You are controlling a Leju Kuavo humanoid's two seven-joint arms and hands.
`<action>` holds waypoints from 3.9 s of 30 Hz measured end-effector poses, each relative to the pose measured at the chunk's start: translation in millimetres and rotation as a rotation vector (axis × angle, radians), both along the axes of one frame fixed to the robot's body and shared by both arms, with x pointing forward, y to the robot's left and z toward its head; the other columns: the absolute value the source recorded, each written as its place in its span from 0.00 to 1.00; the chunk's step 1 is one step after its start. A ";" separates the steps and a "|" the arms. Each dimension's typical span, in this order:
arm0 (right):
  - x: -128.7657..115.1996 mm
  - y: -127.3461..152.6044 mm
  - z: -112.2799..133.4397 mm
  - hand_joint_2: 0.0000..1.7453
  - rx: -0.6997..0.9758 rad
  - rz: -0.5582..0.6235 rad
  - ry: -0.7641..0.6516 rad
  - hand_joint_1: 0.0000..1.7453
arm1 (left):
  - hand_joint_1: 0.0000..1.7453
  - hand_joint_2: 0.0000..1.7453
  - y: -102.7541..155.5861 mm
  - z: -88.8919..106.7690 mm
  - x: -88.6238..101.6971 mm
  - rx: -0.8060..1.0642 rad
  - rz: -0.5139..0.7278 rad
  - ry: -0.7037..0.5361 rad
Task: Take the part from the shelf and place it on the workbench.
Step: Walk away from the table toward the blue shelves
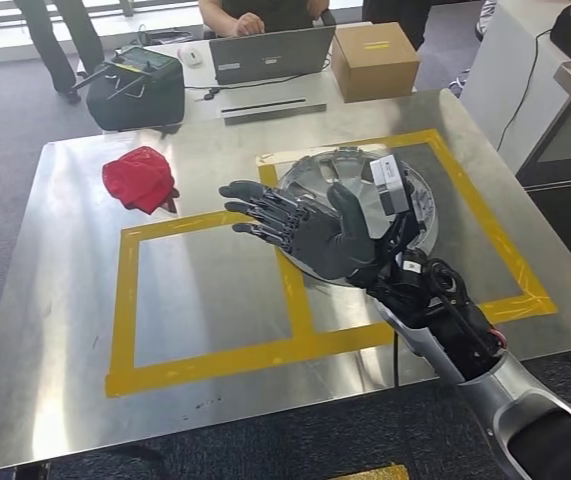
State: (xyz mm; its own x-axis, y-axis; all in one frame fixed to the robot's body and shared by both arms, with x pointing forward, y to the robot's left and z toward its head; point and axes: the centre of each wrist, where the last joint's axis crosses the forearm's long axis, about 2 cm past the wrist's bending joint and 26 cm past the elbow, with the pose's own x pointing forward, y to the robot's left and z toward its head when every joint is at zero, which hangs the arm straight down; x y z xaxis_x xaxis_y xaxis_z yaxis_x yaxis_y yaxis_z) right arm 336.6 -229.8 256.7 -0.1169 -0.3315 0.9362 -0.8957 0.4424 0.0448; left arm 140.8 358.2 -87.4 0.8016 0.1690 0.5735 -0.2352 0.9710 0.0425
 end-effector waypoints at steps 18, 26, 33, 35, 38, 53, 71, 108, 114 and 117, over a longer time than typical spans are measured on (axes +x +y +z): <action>4.0 -2.0 3.8 0.00 0.004 -0.005 -0.018 0.00 | 0.00 0.00 -1.7 0.3 1.8 0.000 0.003 -0.001; 4.7 -1.9 3.5 0.00 -0.007 -0.013 -0.028 0.00 | 0.00 0.00 -1.0 0.4 1.7 0.002 0.004 0.000; 6.2 -2.5 2.4 0.00 -0.042 -0.056 -0.026 0.00 | 0.00 0.00 -0.5 0.9 3.0 0.003 0.004 -0.004; 6.7 -2.7 2.9 0.00 -0.043 -0.060 -0.026 0.00 | 0.00 0.00 -0.3 1.0 3.2 0.003 0.004 -0.004; 7.3 -3.0 2.3 0.00 -0.048 -0.069 -0.023 0.00 | 0.00 0.00 -0.1 0.9 2.9 0.003 0.004 -0.004; 12.5 -5.9 -0.3 0.00 -0.037 -0.053 -0.019 0.00 | 0.00 0.00 -0.1 -0.4 -1.2 0.002 0.008 0.004; 14.0 -9.5 -4.0 0.00 -0.043 -0.079 0.001 0.00 | 0.00 0.00 2.1 0.6 1.2 0.007 0.010 0.000; 23.9 -12.5 -1.0 0.00 -0.044 -0.076 -0.032 0.00 | 0.00 0.00 4.0 2.1 5.1 0.006 0.014 0.004; 27.7 -9.3 2.6 0.00 -0.040 -0.069 -0.040 0.00 | 0.00 0.00 5.7 1.7 3.0 0.009 0.016 0.008; 28.7 -6.3 1.2 0.00 -0.046 -0.067 -0.044 0.00 | 0.00 0.00 6.9 1.3 1.1 0.009 0.022 0.011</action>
State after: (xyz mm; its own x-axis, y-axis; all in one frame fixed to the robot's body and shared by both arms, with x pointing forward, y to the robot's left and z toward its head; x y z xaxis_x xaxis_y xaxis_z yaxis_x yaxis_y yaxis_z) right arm 365.3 -236.1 257.9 -0.1791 -0.2782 0.9437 -0.8646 0.5022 -0.0160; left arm 141.9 365.1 -86.1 0.8039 0.1811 0.5665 -0.2557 0.9652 0.0543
